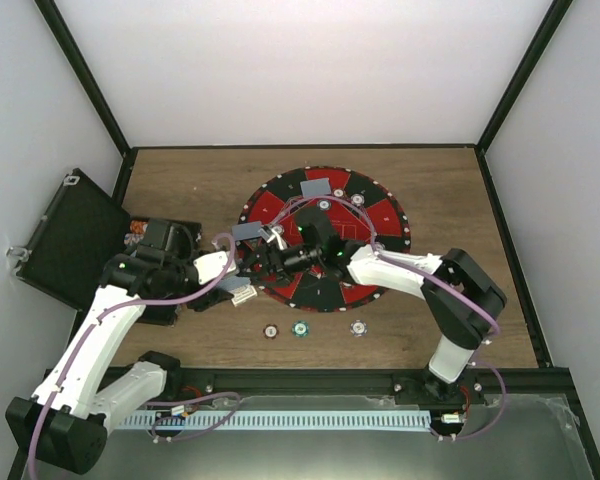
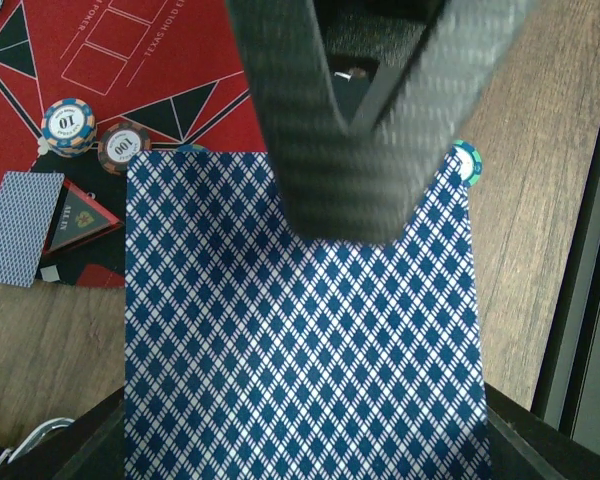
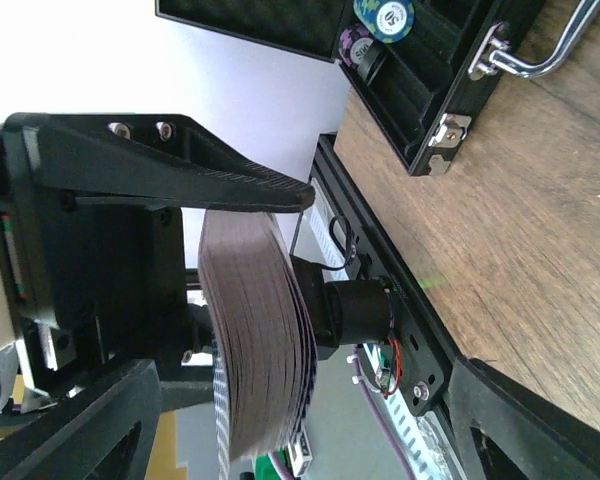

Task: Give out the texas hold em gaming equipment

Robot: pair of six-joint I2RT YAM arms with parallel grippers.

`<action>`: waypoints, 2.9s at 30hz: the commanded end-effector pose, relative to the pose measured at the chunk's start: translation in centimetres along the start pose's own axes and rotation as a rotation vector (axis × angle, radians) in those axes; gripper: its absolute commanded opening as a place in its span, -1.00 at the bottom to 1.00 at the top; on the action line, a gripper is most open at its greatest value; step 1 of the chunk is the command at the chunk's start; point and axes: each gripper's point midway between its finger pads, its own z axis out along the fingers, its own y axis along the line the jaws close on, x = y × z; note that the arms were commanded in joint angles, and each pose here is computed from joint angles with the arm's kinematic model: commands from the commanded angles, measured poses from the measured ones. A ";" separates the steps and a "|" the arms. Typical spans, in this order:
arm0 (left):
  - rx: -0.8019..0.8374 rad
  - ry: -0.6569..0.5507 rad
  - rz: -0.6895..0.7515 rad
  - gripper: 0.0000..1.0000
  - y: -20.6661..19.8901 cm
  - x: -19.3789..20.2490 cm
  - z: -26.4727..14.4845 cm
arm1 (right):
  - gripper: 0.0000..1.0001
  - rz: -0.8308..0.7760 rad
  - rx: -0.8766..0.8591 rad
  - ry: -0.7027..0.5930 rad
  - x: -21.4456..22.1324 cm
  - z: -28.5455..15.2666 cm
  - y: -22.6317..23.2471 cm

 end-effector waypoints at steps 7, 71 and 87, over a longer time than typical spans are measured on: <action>-0.003 -0.030 0.024 -0.92 -0.1 -0.5 -0.3 | 0.55 -0.020 -0.043 0.053 -0.4 3.0 0.7; -0.002 0.003 0.034 -0.92 0.0 0.2 0.2 | -0.99 0.268 0.369 -0.433 1.9 -22.0 -15.8; 0.001 0.007 0.039 -0.92 -0.1 0.4 0.2 | -0.92 0.359 0.564 -0.503 2.5 -25.3 -20.1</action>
